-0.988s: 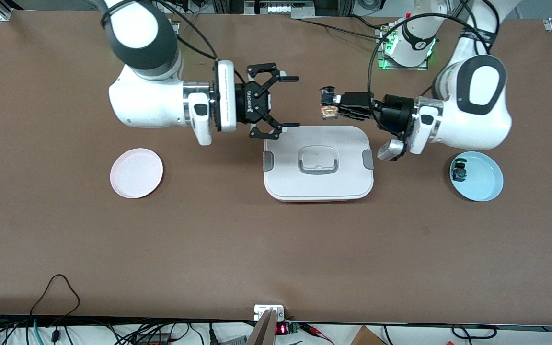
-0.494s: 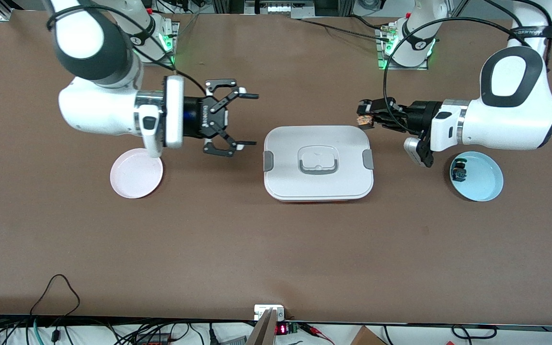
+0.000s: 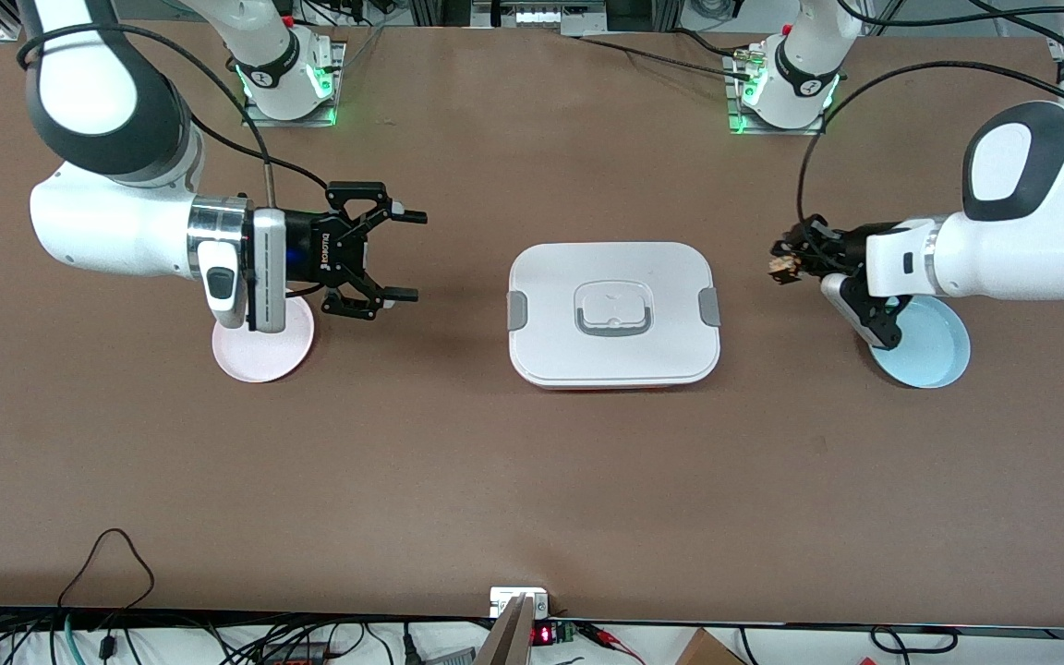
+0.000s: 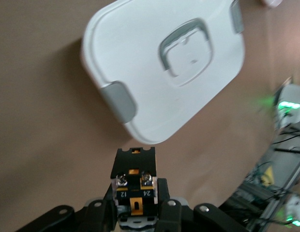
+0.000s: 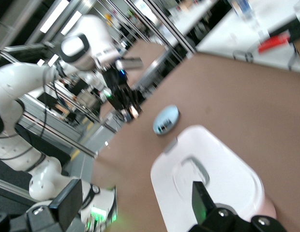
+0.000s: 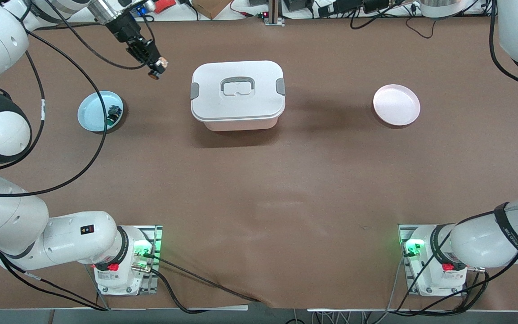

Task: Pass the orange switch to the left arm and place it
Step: 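Pull the switch away with the left gripper while the right gripper withdraws, then lower the switch onto the light-blue plate with the left gripper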

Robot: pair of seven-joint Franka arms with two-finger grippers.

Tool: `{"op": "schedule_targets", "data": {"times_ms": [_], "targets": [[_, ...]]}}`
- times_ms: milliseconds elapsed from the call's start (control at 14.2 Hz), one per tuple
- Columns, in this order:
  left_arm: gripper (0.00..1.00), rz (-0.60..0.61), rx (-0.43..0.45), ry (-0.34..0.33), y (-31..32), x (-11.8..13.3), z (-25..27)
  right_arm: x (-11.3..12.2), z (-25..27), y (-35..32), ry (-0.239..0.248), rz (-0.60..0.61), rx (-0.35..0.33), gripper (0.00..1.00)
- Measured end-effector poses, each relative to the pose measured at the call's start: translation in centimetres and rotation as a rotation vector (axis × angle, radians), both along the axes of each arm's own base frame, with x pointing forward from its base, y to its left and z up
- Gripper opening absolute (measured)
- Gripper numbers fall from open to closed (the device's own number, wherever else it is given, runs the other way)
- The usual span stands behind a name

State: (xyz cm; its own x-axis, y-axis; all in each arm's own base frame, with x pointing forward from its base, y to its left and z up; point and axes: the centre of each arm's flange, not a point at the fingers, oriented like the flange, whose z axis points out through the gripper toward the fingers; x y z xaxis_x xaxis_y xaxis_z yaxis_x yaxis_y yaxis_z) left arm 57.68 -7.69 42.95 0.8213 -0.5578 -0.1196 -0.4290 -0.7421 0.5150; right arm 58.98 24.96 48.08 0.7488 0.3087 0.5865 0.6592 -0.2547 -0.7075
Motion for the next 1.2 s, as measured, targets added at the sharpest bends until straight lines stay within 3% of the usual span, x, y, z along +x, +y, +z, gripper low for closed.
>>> {"op": "schedule_targets", "data": {"times_ms": [282,424,706,988,1129,1200], "targets": [[0.34,-0.193,0.208,-0.042,3.0,0.2,-1.5,-0.6,-0.2,-1.1,0.233,-0.097,-0.264,1.0],[0.34,-0.292,0.275,-0.064,4.3,0.7,-2.5,-0.7,-0.5,-1.5,0.311,-0.15,-0.365,1.0],[0.34,-0.444,0.381,-0.087,9.1,1.9,-4.7,-0.9,-2.2,-3.5,0.355,-0.25,-0.724,1.0],[0.34,-0.591,0.383,-0.129,15.4,3.3,-8.6,-1.6,-3.5,-7.7,0.397,-0.328,-1.145,1.0],[0.34,-0.659,0.374,-0.153,17.9,3.9,-11.5,-1.7,-2.8,-10.0,0.422,-0.373,-1.285,1.0],[0.34,-0.691,0.376,-0.162,18.8,4.1,-13.1,-1.4,-2.1,-11.2,0.434,-0.4,-1.307,1.0]]}}
